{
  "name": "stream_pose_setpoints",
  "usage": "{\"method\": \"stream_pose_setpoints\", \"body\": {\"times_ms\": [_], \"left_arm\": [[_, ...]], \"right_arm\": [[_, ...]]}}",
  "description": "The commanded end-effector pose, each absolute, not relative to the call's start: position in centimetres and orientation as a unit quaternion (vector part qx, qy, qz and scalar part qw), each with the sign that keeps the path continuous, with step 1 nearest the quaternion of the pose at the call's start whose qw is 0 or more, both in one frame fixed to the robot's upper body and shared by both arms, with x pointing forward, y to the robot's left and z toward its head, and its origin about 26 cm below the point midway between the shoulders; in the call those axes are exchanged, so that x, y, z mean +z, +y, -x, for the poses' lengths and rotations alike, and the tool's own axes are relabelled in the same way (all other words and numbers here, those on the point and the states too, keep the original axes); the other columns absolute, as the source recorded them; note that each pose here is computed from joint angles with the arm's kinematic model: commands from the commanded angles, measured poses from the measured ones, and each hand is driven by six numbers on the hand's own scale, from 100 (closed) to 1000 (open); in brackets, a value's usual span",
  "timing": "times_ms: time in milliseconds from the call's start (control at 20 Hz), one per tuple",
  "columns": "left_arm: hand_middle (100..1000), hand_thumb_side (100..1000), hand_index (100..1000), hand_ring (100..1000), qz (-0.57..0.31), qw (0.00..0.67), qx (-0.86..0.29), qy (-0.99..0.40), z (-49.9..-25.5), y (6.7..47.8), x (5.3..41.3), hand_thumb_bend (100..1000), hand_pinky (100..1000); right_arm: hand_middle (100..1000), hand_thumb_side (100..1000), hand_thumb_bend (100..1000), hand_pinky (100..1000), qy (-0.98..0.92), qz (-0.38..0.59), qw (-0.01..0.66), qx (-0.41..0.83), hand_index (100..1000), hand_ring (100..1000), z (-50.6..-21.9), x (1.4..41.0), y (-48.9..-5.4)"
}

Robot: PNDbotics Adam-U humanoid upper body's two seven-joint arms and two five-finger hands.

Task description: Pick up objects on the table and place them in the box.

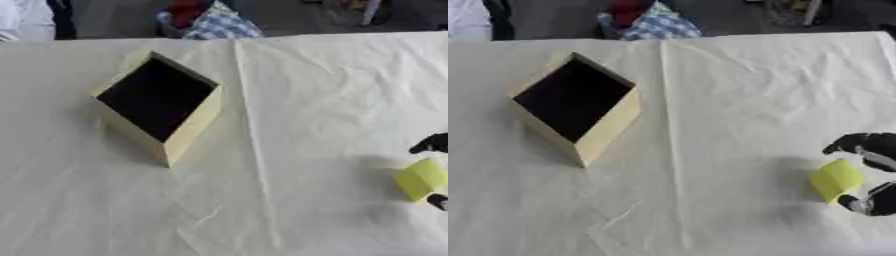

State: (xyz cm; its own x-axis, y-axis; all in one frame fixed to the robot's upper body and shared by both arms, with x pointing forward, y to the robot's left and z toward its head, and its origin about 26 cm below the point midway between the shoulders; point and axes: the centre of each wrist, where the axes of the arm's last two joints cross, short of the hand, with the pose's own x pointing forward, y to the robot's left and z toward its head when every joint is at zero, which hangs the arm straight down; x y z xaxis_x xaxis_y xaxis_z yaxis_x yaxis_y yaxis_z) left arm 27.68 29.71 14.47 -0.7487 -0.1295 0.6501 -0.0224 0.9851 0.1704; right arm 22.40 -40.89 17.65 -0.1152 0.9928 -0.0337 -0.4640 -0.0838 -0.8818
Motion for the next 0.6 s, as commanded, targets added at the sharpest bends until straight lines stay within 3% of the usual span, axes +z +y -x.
{"method": "stream_pose_setpoints", "body": {"times_ms": [50, 600], "left_arm": [[836, 750, 726, 809, -0.04, 0.337, -0.083, -0.937, -27.63, 29.62, 15.31, 100, 757], [836, 751, 726, 810, -0.037, 0.336, -0.084, -0.937, -27.68, 29.52, 15.36, 100, 757]], "right_arm": [[874, 193, 357, 859, -0.356, 0.362, 0.554, 0.659, 913, 891, -22.6, 18.75, -40.68], [850, 190, 341, 843, -0.328, 0.358, 0.579, 0.655, 896, 868, -22.86, 18.97, -40.42]]}}
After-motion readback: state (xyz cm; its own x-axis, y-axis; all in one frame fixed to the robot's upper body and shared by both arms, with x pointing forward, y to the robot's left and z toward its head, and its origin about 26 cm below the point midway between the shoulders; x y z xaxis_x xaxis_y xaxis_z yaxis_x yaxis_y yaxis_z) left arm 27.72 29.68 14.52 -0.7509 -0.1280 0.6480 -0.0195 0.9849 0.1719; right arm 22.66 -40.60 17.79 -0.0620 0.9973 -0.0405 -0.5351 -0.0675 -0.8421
